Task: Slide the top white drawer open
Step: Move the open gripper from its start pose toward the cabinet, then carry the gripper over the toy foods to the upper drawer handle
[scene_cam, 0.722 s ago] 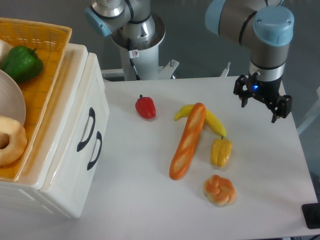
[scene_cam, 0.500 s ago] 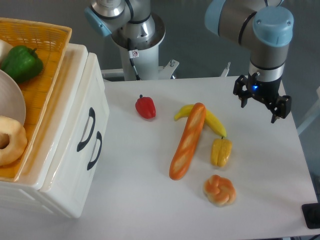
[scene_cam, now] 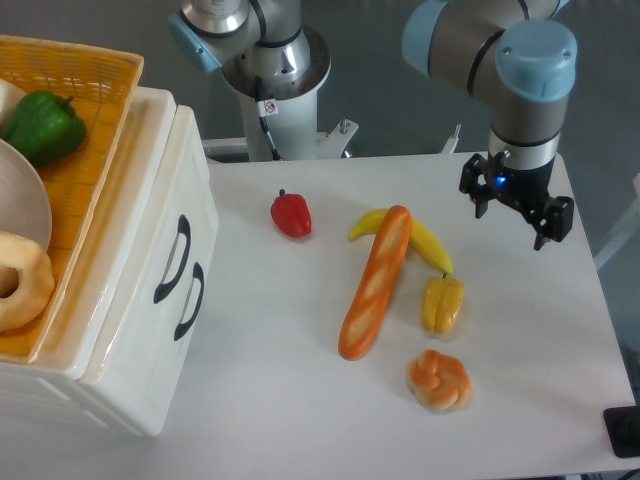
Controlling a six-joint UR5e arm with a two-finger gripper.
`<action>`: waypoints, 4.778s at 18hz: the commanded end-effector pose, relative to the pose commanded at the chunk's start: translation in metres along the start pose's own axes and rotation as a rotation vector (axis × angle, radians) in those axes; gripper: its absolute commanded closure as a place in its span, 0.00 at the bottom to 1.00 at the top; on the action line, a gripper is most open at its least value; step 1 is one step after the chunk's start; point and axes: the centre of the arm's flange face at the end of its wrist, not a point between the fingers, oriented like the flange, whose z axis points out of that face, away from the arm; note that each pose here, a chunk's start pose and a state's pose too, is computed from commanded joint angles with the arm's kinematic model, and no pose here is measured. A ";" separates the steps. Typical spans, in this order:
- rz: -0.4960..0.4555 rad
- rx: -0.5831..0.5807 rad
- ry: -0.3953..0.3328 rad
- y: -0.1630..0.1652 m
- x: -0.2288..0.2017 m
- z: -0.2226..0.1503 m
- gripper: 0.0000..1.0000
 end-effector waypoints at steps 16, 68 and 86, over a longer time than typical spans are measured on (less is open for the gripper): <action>-0.283 0.017 0.043 -0.077 0.044 0.010 0.00; -0.770 0.104 0.407 -0.230 0.172 -0.049 0.00; -0.758 0.064 0.465 -0.250 0.193 -0.060 0.00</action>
